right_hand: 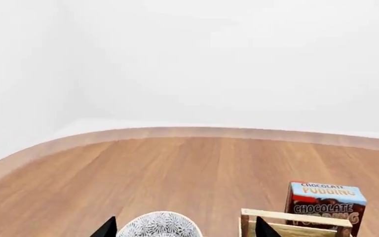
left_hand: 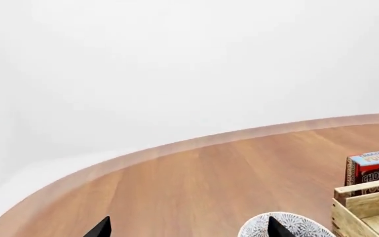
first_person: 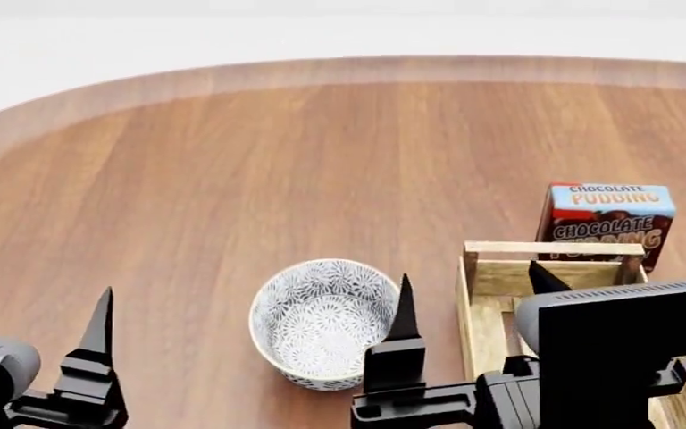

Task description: Pick up the bowl on the left and put it in the tray.

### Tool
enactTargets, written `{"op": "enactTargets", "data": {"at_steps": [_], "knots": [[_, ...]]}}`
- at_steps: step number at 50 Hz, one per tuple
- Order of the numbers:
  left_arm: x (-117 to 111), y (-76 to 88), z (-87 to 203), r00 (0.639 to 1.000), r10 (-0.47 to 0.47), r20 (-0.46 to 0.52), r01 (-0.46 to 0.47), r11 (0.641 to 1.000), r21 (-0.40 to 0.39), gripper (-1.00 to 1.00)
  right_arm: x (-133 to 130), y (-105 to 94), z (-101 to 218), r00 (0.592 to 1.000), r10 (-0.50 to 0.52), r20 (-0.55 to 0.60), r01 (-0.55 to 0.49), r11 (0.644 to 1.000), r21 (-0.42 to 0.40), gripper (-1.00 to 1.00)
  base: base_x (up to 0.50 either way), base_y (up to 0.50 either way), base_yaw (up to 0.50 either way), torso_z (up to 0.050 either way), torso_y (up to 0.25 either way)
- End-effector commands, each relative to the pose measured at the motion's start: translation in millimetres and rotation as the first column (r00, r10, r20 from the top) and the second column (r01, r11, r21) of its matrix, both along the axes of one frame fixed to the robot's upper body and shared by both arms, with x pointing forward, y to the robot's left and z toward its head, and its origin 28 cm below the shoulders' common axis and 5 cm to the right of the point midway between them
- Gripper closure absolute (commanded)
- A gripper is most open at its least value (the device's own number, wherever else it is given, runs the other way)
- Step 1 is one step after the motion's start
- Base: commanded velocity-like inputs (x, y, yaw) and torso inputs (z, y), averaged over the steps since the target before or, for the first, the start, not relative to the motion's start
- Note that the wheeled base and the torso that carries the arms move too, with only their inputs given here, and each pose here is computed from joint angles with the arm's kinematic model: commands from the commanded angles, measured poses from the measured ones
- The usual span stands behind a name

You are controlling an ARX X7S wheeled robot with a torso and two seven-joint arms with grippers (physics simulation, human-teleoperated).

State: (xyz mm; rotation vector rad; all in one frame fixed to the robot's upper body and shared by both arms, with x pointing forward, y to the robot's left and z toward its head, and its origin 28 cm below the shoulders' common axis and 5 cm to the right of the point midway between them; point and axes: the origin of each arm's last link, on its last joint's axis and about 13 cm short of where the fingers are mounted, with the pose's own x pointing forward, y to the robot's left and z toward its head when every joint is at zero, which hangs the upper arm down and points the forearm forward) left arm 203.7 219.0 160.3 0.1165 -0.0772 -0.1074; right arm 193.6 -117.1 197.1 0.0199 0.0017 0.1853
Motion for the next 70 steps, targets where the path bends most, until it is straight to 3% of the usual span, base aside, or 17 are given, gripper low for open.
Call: {"op": "enactTargets", "data": {"at_steps": [1, 29, 34, 42, 70], "knots": [[1, 2.6, 20, 0.997, -0.064, 0.042, 0.067, 0.994, -0.086, -1.00, -2, -4.7, 21, 0.998, -0.021, 0.062, 0.023, 0.999, -0.026, -1.00, 0.00, 0.00, 0.00, 0.050, 0.000], [4, 4.6, 8, 0.998, -0.066, 0.012, 0.067, 0.991, -0.117, -1.00, -2, -5.4, 11, 0.999, 0.001, 0.051, 0.000, 1.000, -0.018, -1.00, 0.00, 0.00, 0.00, 0.050, 0.000], [6, 4.1, 4, 0.999, -0.042, -0.001, 0.042, 0.995, -0.091, -1.00, -2, -5.9, 10, 0.999, -0.001, 0.051, 0.002, 1.000, -0.019, -1.00, 0.00, 0.00, 0.00, 0.050, 0.000], [4, 4.5, 7, 0.998, -0.056, 0.035, 0.059, 0.992, -0.112, -1.00, -3, -5.7, 9, 0.999, 0.005, 0.052, -0.004, 1.000, -0.020, -1.00, 0.00, 0.00, 0.00, 0.000, 0.000], [2, 4.9, 6, 0.997, -0.049, 0.065, 0.054, 0.995, -0.088, -1.00, -4, -6.1, 7, 0.998, 0.004, 0.057, -0.003, 1.000, -0.021, -1.00, 0.00, 0.00, 0.00, 0.004, -0.245]]}}
